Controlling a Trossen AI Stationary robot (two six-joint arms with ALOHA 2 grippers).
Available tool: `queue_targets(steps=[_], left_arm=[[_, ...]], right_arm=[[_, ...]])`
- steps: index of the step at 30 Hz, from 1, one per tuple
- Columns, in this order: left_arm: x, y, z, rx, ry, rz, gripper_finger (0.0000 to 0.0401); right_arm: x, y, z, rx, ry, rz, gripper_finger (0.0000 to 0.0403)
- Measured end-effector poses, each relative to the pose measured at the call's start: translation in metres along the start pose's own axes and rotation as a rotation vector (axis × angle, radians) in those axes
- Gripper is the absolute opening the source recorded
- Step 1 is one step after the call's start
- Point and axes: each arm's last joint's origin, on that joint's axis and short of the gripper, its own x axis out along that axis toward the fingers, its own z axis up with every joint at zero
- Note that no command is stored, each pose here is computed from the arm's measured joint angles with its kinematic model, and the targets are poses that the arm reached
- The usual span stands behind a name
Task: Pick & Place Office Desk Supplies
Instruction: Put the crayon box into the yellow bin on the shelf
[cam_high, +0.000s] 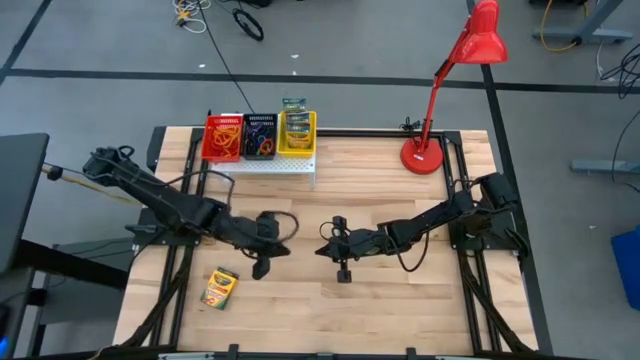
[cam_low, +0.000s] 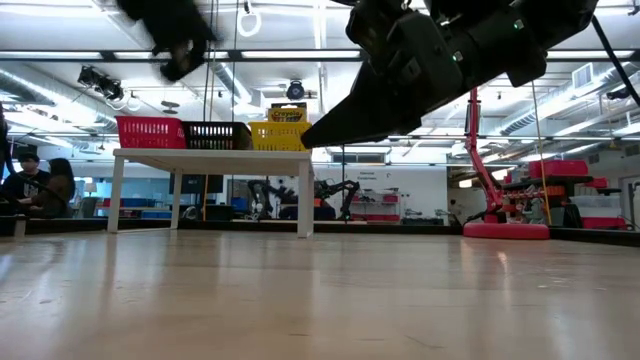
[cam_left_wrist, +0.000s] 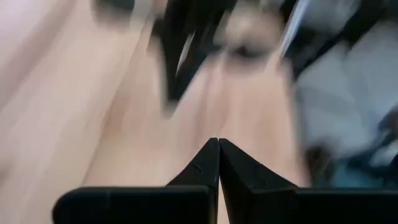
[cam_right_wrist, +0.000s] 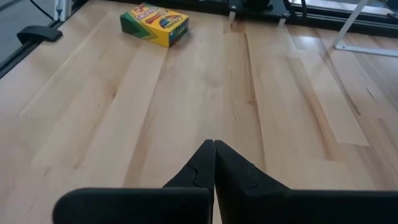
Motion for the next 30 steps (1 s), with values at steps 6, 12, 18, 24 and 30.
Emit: queue_targets(steps=[6, 12, 18, 24, 30], left_arm=[[-0.006, 0.014, -0.030, -0.070, 0.332, 0.111, 0.0019], [-0.018, 0.019, -0.059, -0.053, 0.632, 0.238, 0.0097], [-0.018, 0.021, -0.073, -0.039, 0.810, 0.259, 0.0169], [-0.011, 0.023, -0.081, 0.056, 0.896, 0.248, 0.0220], [-0.006, 0.032, -0.108, 0.094, 1.040, 0.158, 0.0217]], right_arm=[[0.000, -0.002, -0.001, -0.001, 0.015, -0.005, 0.0006], [0.000, -0.002, -0.001, -0.001, 0.014, -0.006, 0.0006], [0.000, -0.002, -0.002, -0.002, 0.021, -0.006, 0.0006], [0.000, -0.002, -0.003, -0.005, 0.028, -0.006, 0.0006], [0.000, -0.002, -0.004, -0.010, 0.036, -0.006, 0.0006]])
